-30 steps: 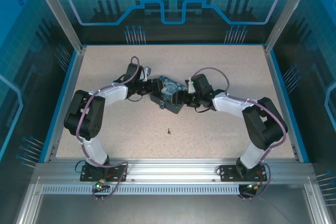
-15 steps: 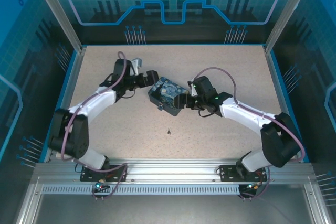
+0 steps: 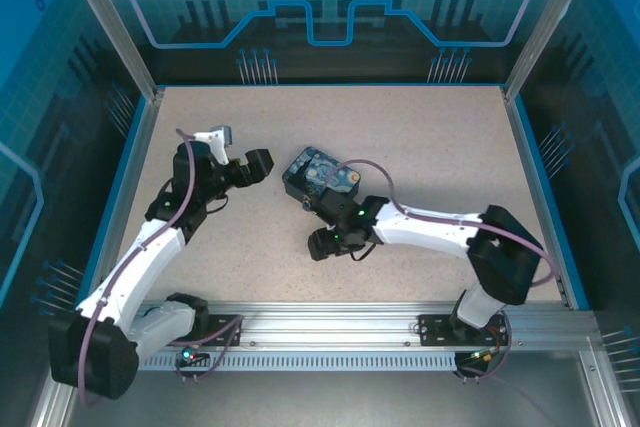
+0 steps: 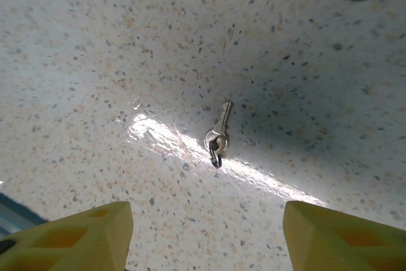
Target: Unlock a padlock with a key
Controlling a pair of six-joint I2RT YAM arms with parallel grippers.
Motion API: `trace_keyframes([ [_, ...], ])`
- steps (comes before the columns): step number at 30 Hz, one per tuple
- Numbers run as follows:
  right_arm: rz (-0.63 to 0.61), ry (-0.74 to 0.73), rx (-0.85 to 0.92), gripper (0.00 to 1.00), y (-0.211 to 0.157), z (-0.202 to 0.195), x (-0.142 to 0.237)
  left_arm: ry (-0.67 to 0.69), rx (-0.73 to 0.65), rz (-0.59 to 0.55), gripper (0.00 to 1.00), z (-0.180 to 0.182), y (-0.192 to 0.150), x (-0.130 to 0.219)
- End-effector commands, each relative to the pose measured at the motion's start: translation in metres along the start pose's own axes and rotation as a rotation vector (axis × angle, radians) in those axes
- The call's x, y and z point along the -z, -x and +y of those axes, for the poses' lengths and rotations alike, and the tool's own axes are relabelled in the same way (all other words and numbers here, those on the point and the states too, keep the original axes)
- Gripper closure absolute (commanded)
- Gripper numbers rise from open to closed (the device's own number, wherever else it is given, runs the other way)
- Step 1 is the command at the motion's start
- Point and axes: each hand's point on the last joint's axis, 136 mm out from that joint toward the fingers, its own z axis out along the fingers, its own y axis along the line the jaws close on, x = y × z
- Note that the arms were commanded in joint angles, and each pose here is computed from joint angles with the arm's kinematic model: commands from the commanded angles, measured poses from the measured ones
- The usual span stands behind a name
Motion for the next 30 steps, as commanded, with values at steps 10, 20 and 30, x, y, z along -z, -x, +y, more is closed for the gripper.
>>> trace_keyframes([
  [10, 0.138, -0.15, 0.062, 0.51, -0.001, 0.003, -0.032, 0.05, -0.048, -0.036, 0.01, 0.01, 0.001, 0.021],
  [20, 0.162, -0.169, 0.034, 0.64, -0.005, 0.0, -0.045, 0.047, -0.059, -0.03, 0.01, 0.01, -0.001, 0.019],
  [30, 0.169, -0.181, 0.024, 0.76, -0.006, -0.007, -0.051, 0.041, -0.055, -0.022, 0.01, 0.009, -0.001, 0.016],
])
